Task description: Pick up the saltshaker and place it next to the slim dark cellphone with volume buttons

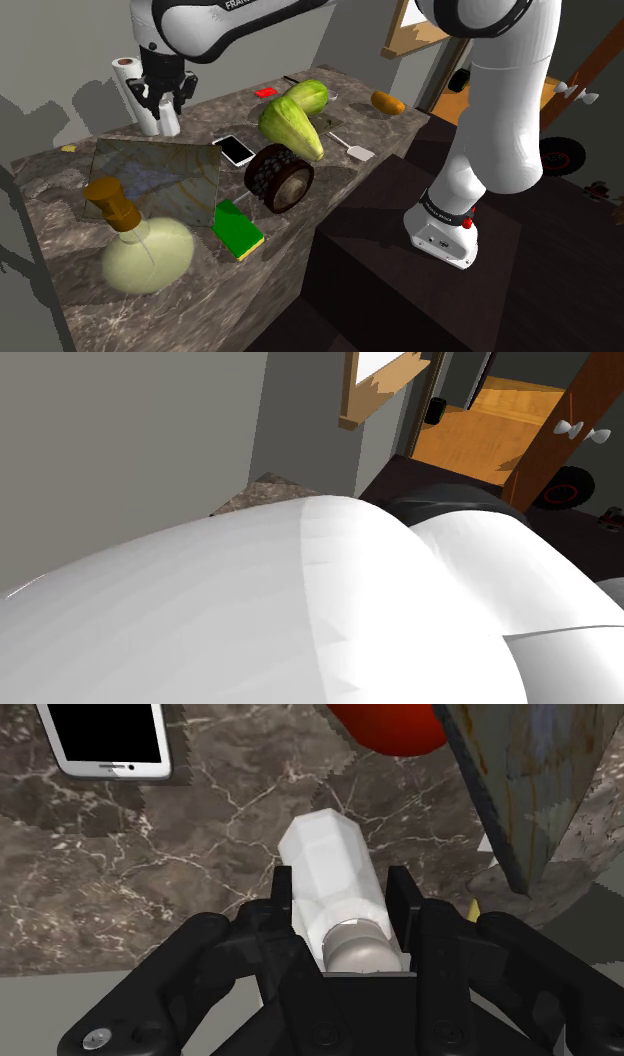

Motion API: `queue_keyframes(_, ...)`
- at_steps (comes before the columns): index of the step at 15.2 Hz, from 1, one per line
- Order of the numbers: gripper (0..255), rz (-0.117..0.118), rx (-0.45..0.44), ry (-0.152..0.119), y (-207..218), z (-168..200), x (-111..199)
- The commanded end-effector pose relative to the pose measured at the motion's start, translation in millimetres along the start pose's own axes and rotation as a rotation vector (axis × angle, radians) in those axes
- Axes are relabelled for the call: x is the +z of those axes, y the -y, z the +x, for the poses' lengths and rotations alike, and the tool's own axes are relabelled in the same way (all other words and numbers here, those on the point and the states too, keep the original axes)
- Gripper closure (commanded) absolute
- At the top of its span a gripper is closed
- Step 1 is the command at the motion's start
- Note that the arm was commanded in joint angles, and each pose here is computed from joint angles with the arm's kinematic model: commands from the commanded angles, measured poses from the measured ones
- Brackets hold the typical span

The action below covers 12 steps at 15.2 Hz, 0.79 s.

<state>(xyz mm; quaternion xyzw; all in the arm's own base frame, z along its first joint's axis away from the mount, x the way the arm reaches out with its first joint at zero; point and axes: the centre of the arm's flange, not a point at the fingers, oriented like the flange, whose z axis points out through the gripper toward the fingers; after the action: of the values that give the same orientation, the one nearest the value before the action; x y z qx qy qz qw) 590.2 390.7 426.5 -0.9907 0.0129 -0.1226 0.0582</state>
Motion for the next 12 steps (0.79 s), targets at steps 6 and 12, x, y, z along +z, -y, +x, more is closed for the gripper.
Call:
queue_keyframes(6, 255, 0.0, 0.0, -0.001, -4.1, -9.1, 35.2)
queue_keyframes(12, 255, 0.0, 0.0, -0.001, -7.9, -16.7, 65.7)
